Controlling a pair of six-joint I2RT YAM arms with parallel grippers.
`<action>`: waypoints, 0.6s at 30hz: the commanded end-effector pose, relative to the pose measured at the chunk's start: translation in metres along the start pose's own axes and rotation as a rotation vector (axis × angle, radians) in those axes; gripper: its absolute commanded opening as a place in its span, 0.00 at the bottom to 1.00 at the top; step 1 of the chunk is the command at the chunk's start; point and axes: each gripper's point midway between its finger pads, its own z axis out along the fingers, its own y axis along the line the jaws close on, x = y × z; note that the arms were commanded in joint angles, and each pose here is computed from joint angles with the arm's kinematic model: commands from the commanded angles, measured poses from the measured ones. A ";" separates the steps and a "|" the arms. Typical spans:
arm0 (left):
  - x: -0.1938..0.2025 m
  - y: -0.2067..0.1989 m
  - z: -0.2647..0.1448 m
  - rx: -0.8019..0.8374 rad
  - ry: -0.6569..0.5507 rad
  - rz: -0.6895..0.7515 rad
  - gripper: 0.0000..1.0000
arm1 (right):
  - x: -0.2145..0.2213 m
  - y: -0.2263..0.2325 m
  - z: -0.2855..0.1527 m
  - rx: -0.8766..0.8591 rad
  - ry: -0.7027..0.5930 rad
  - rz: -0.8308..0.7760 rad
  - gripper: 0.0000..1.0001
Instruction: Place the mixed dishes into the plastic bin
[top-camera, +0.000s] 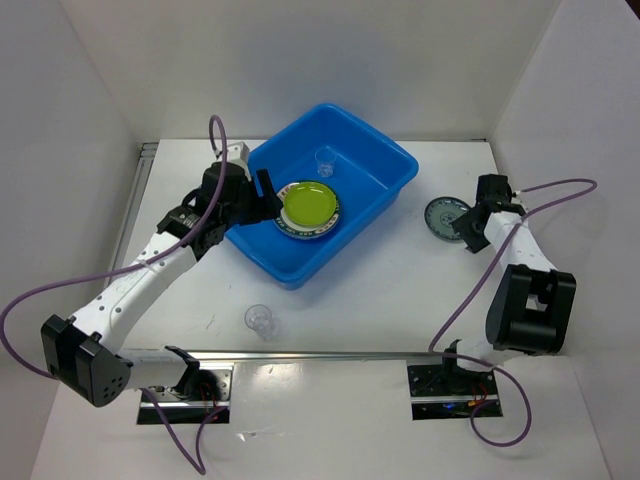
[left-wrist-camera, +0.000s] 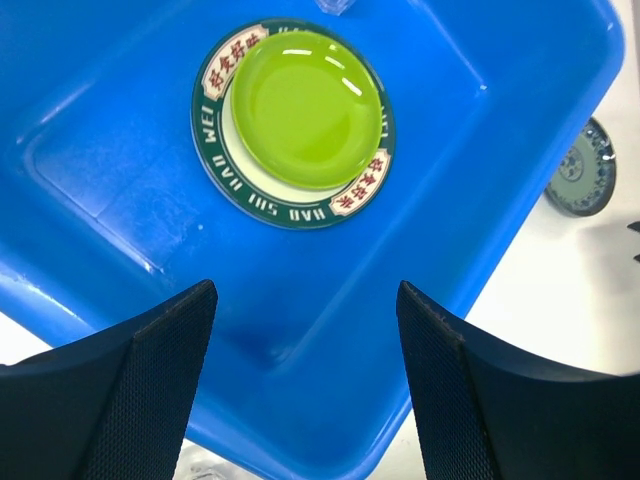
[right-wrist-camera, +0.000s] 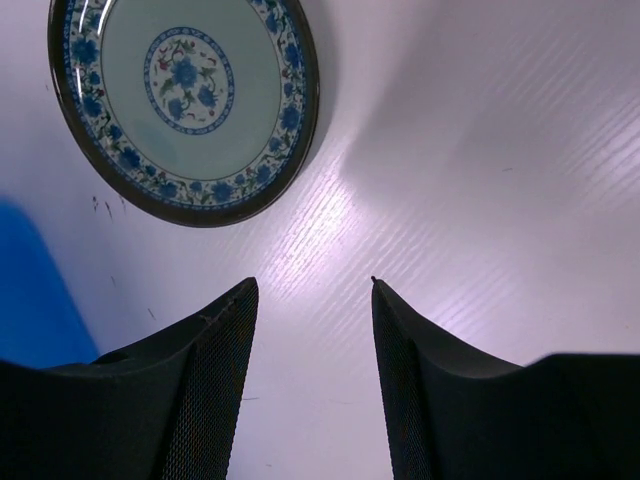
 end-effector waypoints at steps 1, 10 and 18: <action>-0.003 -0.006 -0.001 0.034 -0.019 0.000 0.80 | -0.011 0.018 0.002 -0.051 -0.034 0.045 0.55; 0.003 -0.005 -0.002 0.037 -0.006 0.001 0.80 | 0.006 0.025 0.043 -0.051 0.018 0.135 0.55; 0.007 -0.001 0.004 0.020 0.005 0.013 0.80 | 0.004 0.021 0.058 -0.039 -0.017 0.253 0.55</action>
